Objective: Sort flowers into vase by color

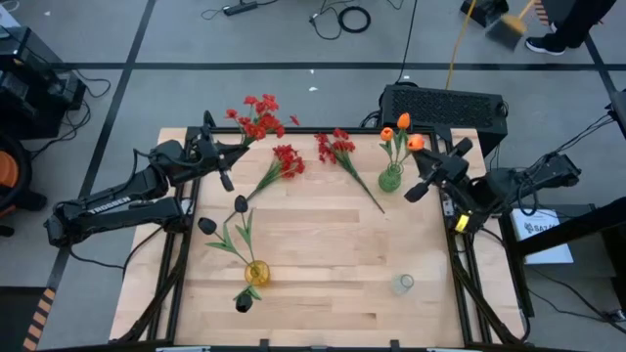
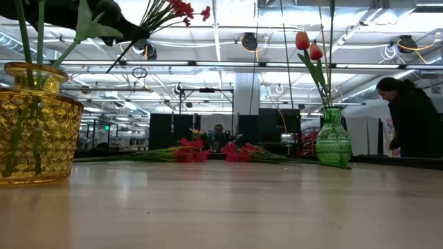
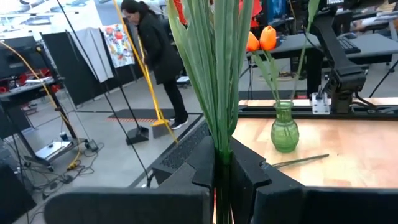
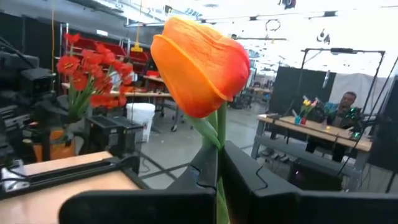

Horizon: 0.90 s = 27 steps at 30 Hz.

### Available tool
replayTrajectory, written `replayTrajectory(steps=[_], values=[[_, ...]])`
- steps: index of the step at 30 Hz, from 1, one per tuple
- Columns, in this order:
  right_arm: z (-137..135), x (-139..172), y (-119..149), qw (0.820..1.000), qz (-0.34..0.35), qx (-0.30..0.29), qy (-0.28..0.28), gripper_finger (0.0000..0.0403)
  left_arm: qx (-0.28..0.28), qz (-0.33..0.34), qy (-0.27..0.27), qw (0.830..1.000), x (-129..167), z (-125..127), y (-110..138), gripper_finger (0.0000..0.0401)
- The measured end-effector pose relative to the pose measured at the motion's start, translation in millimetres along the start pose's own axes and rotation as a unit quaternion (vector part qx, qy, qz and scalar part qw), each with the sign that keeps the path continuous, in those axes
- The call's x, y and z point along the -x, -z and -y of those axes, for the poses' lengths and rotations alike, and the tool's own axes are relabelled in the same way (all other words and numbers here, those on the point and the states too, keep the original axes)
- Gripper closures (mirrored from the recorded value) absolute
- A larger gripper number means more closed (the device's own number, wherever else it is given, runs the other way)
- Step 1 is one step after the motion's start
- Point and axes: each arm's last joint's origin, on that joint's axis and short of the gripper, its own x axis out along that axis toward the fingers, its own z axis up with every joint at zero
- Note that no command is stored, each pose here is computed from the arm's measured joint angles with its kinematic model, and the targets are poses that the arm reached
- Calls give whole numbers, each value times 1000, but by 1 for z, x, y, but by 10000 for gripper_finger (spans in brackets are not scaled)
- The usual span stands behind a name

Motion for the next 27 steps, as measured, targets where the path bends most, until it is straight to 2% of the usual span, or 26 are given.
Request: replayTrajectory(steps=[7, 16, 27], values=[[8, 3, -3, 1000, 6, 19, 0, 403, 13, 6, 24, 1000, 0, 1, 0, 376], [9, 4, 25, 1000, 3, 23, 13, 403, 13, 8, 34, 999, 0, 2, -1, 377], [11, 2, 43, 1000, 2, 13, 24, 397, 13, 9, 37, 999, 0, 2, -1, 377]])
